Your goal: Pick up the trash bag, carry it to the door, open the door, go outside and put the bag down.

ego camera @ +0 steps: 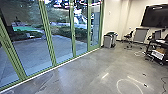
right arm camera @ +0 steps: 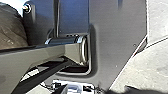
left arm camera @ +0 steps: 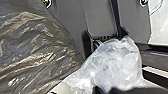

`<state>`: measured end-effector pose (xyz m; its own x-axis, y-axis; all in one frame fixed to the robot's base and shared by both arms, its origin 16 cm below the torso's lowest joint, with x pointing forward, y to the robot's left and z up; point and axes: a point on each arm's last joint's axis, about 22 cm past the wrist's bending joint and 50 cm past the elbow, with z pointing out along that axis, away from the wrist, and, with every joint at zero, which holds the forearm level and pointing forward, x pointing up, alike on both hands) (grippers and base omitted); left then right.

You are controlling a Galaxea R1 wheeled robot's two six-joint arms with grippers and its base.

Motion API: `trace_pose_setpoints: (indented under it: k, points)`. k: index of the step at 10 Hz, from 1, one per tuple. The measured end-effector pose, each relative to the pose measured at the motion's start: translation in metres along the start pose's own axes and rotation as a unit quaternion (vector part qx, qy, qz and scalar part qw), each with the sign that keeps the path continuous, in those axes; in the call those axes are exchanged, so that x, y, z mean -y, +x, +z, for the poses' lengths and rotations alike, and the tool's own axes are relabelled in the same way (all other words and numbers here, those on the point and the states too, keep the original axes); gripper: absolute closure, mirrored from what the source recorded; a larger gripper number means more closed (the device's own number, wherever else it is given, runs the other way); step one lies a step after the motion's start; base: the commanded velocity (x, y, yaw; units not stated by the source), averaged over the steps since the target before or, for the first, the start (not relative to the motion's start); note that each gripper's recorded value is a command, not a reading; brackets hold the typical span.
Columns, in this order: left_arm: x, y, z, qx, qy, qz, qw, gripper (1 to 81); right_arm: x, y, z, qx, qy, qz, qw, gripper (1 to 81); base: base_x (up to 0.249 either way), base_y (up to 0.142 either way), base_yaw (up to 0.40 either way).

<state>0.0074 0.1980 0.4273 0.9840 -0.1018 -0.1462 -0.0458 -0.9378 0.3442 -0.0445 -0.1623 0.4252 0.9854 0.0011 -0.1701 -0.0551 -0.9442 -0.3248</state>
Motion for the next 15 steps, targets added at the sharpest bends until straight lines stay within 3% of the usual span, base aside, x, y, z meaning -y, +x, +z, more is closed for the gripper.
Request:
trace_pose_setpoints:
  k: [15]
  points:
    - [0.0033,-0.0019,-0.0010,0.003,0.001,0.000,1.0000,81.1,-0.0030,0.0008,-0.0002,-0.002,-0.003,-0.002,1.0000,1.0,0.004,0.000,-0.006]
